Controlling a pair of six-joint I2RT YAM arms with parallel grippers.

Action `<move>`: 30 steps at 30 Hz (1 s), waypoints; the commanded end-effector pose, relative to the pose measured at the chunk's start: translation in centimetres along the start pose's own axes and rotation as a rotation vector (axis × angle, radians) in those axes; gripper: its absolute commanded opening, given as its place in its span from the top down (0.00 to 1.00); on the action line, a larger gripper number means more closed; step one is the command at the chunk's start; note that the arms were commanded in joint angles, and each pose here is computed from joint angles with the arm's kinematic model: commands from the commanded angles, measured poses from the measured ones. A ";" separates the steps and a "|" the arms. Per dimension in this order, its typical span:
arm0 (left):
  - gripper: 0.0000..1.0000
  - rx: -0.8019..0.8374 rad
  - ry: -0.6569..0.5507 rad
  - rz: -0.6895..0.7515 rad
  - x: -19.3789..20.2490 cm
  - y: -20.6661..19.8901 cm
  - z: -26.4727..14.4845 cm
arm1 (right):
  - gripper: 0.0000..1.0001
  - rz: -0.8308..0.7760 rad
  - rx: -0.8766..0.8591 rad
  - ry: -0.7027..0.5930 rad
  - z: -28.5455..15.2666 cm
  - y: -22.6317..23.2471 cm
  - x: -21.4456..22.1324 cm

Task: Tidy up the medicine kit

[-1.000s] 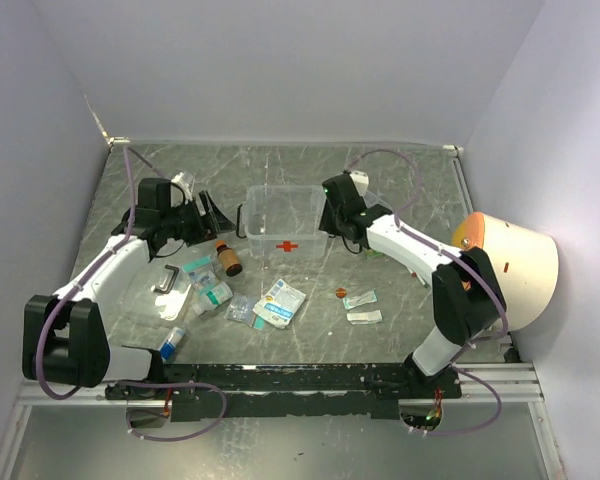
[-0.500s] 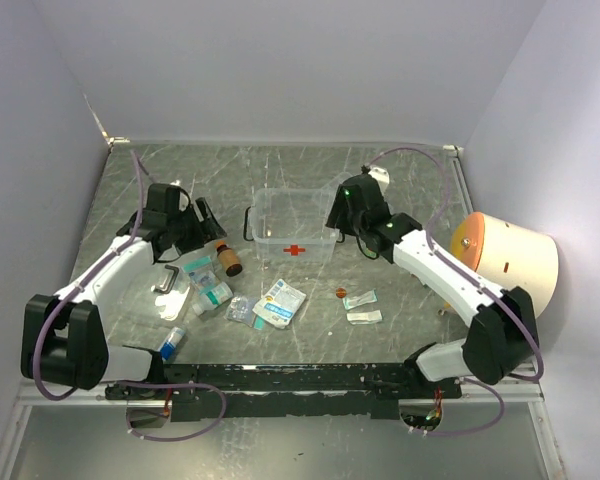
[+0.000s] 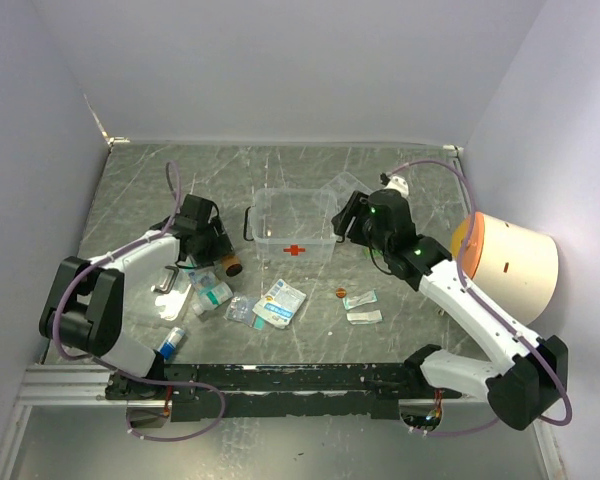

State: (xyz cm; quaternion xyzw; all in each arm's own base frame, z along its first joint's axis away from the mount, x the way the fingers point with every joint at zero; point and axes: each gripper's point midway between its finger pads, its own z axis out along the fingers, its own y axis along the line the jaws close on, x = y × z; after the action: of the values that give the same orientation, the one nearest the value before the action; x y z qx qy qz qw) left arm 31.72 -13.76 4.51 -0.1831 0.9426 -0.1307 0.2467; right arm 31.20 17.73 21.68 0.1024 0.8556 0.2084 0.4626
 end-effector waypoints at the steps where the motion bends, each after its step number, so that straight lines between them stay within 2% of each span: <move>1: 0.29 -0.018 -0.028 -0.001 -0.5 -0.2 0.3 | 0.41 -0.004 -0.052 0.019 0.3 0.8 0.7; 5: 0.32 -0.039 -0.003 0.022 -0.2 0.1 1.2 | 0.41 -0.067 -0.109 0.088 0.8 1.7 2.0; 11: 0.48 -0.024 -0.022 0.037 -0.6 -0.2 1.6 | 0.40 -0.130 -0.264 0.119 0.7 4.2 2.6; 15: 0.57 -0.010 -0.079 0.038 -1.9 -0.6 0.2 | 0.40 -0.152 -0.310 0.144 1.0 5.1 2.9; 18: 0.59 0.048 -0.164 0.032 -3.4 -1.5 -2.4 | 0.37 -0.148 -0.373 0.148 0.9 6.1 3.1; 22: 0.58 0.135 -0.282 0.037 -5.7 -3.1 -7.1 | 0.32 -0.180 -0.557 0.190 -0.2 8.8 4.1; 24: 0.58 0.188 -0.327 0.041 -6.7 -4.1 -9.6 | 0.27 -0.164 -0.636 0.175 -0.6 10.2 4.1; 28: 0.58 0.448 -0.369 0.147 -7.3 -8.7 -14.8 | 0.17 -0.143 -0.753 0.136 -1.7 12.8 4.1; 30: 0.58 0.639 -0.370 0.247 -6.6 -11.7 -17.9 | 0.16 -0.121 -0.813 0.129 -2.3 14.2 3.7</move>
State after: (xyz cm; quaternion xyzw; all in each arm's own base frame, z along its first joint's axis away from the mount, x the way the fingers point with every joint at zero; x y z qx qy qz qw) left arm 32.41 -14.39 19.37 -0.1268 0.8638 -0.2298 0.4300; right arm 27.88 28.47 22.77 -0.1220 0.7948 0.4337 0.4066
